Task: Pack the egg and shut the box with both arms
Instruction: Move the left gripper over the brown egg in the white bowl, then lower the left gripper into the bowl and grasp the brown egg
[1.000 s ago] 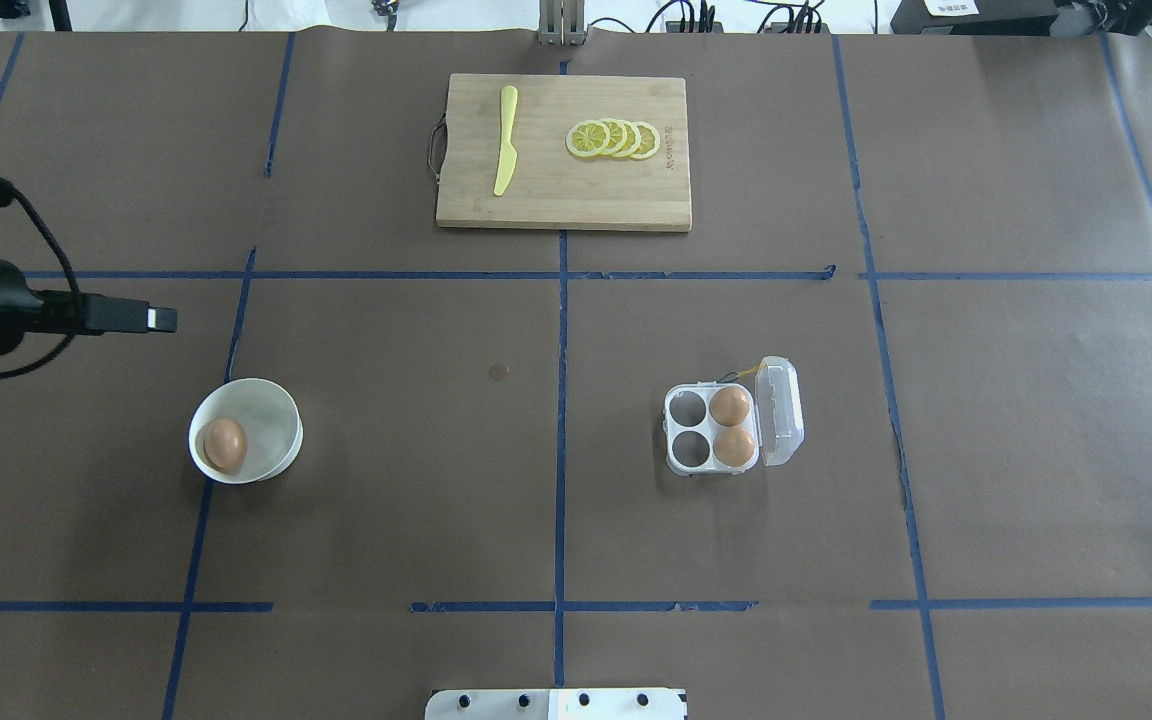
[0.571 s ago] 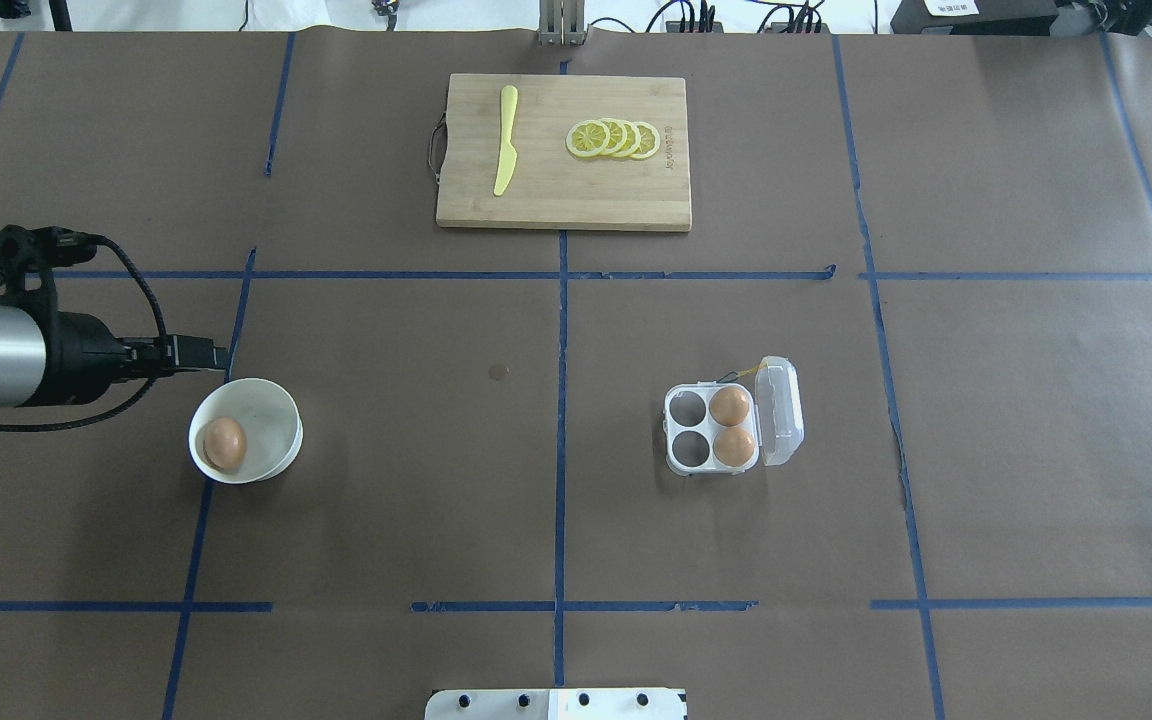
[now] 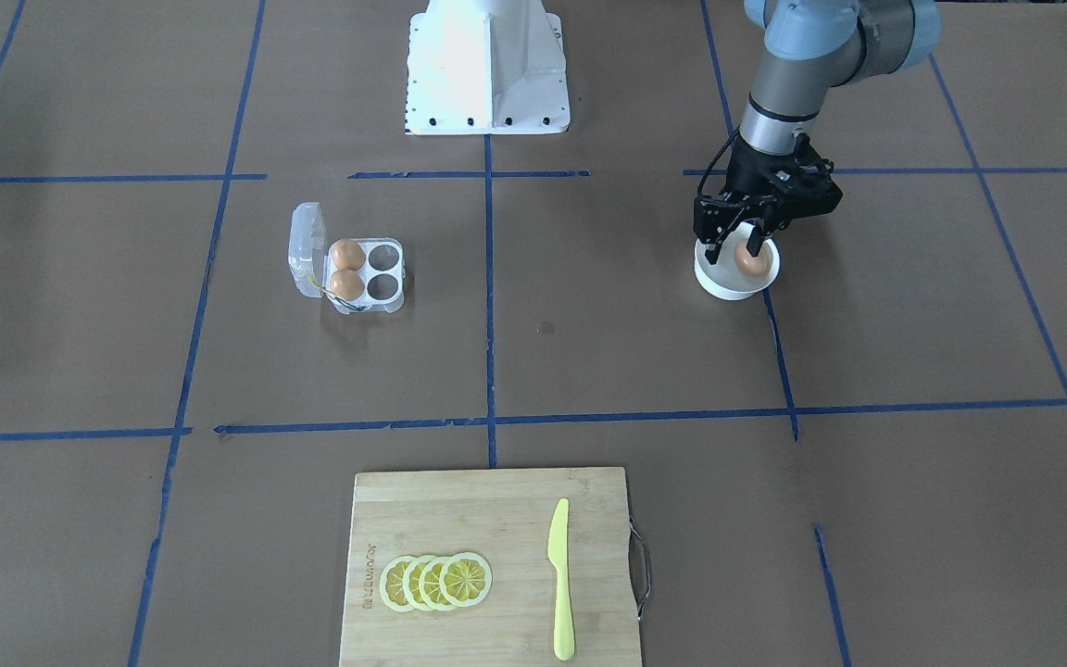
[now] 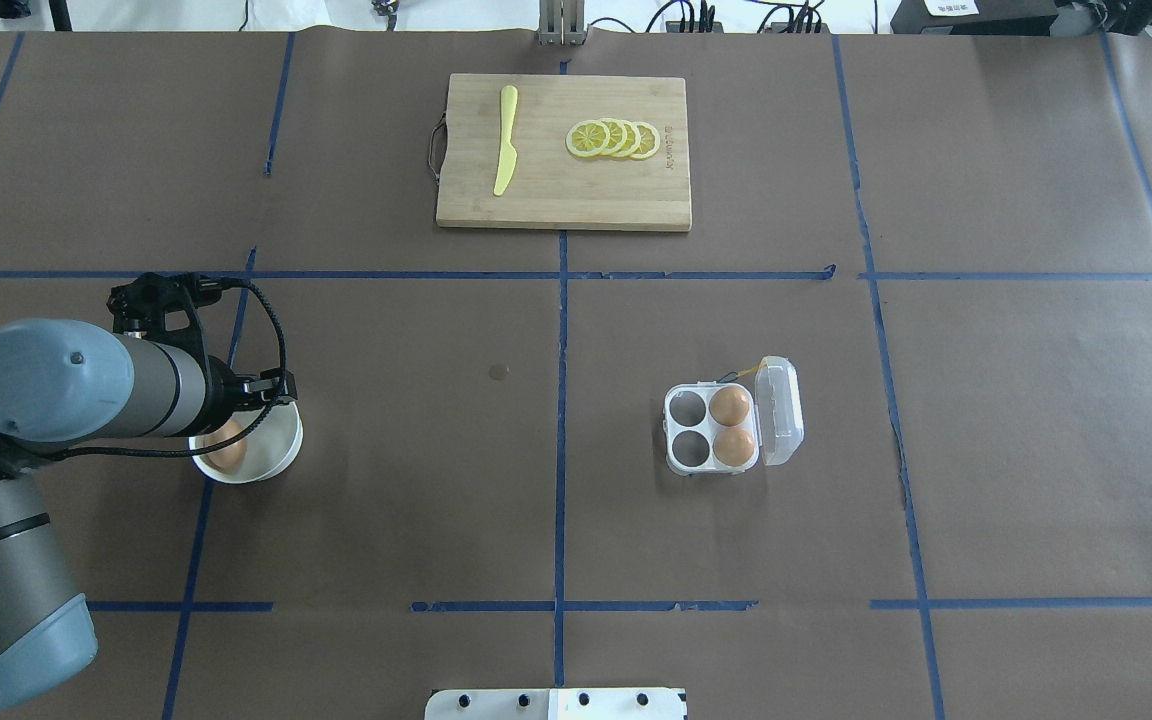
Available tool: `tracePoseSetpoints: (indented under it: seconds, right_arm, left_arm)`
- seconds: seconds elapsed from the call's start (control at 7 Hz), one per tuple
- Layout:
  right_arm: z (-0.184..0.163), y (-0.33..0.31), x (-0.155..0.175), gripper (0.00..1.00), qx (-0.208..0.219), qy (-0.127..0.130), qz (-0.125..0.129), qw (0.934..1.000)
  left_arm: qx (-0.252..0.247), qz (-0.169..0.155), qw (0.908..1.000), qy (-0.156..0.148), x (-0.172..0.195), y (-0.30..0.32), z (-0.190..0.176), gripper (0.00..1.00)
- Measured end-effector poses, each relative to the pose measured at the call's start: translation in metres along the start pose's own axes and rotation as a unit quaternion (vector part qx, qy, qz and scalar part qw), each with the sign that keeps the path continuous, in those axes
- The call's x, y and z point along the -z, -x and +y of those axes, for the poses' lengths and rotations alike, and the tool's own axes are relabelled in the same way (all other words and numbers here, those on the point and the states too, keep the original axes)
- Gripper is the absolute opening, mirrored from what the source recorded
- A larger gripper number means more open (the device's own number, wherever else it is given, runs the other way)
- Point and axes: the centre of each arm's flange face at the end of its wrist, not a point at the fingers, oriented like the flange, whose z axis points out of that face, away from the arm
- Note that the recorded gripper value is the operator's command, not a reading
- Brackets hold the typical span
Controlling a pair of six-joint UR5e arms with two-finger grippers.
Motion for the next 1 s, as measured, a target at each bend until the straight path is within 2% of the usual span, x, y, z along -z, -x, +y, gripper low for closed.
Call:
tracePoseSetpoints:
  seconds: [0.57,1.0]
  right_arm:
    - [0.000,0.000,0.000,1.00,0.000,0.000,0.001,1.0000]
    - [0.000,-0.001,-0.001,1.00,0.000,0.001,0.001,1.0000]
  left_arm:
    - [-0.053,-0.020,0.9984,0.005,-0.016,0.021,0.005,0.65]
    - [-0.066,-0.024,0.9975,0.007,-0.021,0.034,0.007,0.65]
